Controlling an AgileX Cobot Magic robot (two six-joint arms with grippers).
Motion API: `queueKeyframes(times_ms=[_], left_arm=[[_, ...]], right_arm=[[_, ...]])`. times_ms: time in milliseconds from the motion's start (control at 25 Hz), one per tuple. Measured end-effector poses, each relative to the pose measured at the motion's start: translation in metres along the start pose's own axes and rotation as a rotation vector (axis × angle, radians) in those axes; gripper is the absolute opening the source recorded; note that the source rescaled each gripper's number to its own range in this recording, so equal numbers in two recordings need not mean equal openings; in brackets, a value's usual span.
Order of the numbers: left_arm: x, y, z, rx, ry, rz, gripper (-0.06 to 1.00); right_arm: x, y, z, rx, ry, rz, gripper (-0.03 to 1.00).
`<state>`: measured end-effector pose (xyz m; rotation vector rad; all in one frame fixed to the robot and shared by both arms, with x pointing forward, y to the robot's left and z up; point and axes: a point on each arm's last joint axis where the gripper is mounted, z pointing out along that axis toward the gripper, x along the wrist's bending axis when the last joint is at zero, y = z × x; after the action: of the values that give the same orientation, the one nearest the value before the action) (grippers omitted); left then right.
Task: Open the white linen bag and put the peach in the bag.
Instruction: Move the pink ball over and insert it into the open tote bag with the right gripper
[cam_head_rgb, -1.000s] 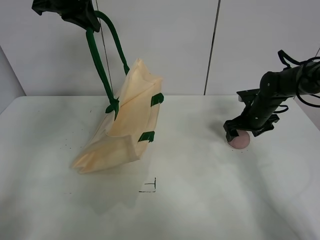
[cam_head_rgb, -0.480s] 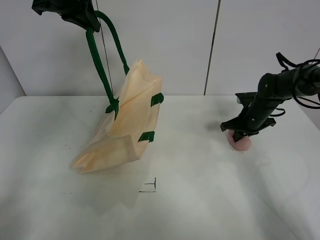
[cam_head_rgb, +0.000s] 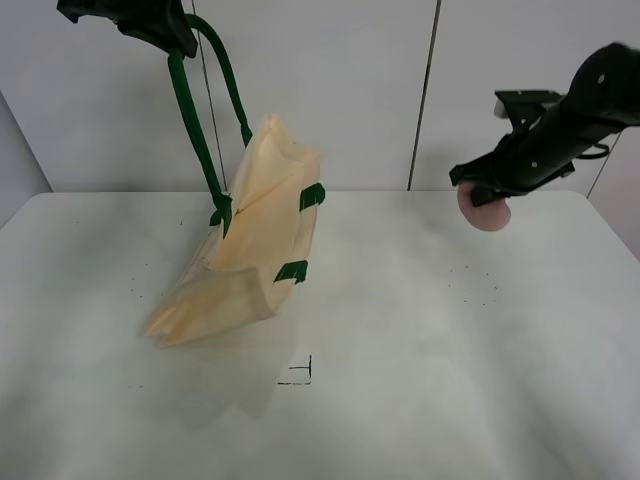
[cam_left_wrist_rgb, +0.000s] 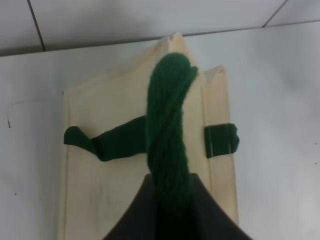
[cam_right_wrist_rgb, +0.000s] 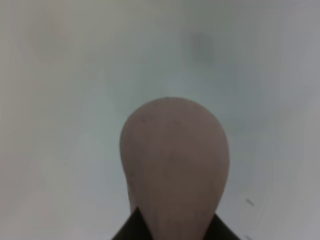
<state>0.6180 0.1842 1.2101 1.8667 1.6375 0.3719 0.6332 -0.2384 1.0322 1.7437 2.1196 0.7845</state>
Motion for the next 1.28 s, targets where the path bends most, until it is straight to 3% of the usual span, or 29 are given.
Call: queueKeyframes(times_ms=[200,360,640,920,1000,1040,1080,1160,1200,1280], left_arm=[[0.000,0.000,-0.003,-0.006,-0.001,0.001,0.00],[0.000,0.000,-0.003,-0.006,-0.001,0.001,0.00],[0.000,0.000,-0.003,-0.006,-0.001,0.001,0.00],[0.000,0.000,-0.003,-0.006,-0.001,0.001,0.00],[0.000,0.000,-0.003,-0.006,-0.001,0.001,0.00],[0.000,0.000,-0.003,-0.006,-0.001,0.001,0.00],[0.000,0.000,-0.003,-0.006,-0.001,0.001,0.00],[0.000,0.000,-0.003,-0.006,-0.001,0.001,0.00],[0.000,0.000,-0.003,-0.006,-0.001,0.001,0.00],[0.000,0.000,-0.003,-0.006,-0.001,0.001,0.00]], right_arm=[[0.061,0.034,-0.026,-0.062,0.181,-0.087,0.00],[0.109,0.048,-0.024,-0.106,0.303,-0.121,0.00],[0.172,0.029,0.048,-0.048,0.422,-0.132,0.00],[0.212,0.005,0.093,-0.037,0.515,-0.132,0.02],[0.214,0.003,0.097,-0.042,0.517,-0.133,0.12],[0.214,0.003,0.097,-0.046,0.517,-0.134,0.22],[0.214,0.004,0.097,-0.051,0.516,-0.132,0.33],[0.213,0.005,0.098,-0.060,0.512,-0.132,0.69],[0.213,0.005,0.098,-0.061,0.510,-0.134,0.82],[0.213,0.005,0.098,-0.057,0.505,-0.129,0.93]])
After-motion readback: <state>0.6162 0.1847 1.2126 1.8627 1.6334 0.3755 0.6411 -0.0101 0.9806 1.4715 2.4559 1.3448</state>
